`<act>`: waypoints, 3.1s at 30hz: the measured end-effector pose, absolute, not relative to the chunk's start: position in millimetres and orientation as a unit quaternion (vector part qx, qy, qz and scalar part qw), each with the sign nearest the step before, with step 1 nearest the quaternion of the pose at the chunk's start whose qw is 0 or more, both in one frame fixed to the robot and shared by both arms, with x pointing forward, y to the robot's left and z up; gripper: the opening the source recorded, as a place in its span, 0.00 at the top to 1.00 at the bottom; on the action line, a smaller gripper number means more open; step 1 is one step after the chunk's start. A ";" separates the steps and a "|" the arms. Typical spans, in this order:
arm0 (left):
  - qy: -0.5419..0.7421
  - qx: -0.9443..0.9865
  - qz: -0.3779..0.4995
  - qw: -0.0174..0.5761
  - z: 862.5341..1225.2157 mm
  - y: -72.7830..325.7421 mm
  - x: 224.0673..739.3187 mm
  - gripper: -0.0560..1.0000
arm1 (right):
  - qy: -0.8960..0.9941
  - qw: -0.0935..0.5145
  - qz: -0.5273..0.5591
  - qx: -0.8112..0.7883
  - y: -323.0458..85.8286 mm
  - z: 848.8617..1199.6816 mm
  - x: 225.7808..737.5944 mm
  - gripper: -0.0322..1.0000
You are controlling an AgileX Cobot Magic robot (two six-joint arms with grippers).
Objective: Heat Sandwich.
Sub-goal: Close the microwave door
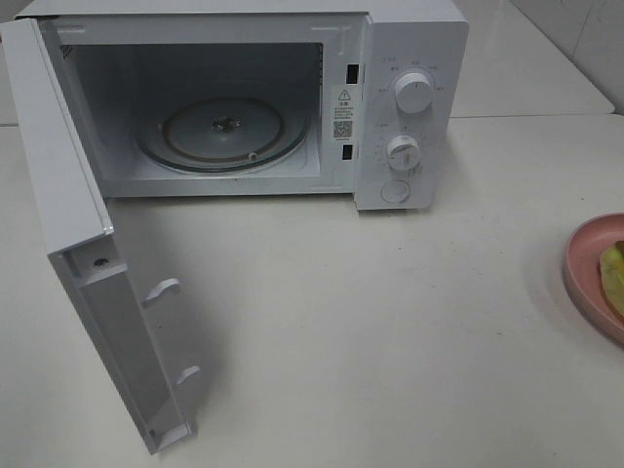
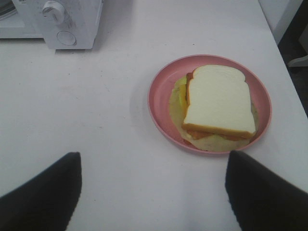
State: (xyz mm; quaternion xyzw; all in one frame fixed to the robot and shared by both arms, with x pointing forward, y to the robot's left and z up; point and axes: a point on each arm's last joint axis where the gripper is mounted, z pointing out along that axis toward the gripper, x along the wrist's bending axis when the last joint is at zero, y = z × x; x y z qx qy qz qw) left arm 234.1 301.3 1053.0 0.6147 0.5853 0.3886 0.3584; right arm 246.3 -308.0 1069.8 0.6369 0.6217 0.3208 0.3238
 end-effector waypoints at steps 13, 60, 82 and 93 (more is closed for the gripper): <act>0.585 0.615 0.389 0.358 1053.0 301.3 234.1 0.01 | 0.601 0.349 0.346 0.631 -305.6 1048.3 228.5 0.22; 0.585 0.615 0.386 0.361 1053.0 300.8 234.1 0.01 | 0.606 0.349 0.347 0.625 -304.9 1048.5 228.6 0.22; 0.596 0.626 0.369 0.340 1060.3 302.3 292.5 0.58 | 0.605 0.350 0.347 0.625 -304.9 1048.6 228.7 0.22; 0.585 0.614 0.390 0.360 1040.8 302.8 323.5 0.93 | 0.605 0.350 0.347 0.625 -304.9 1048.6 228.7 0.22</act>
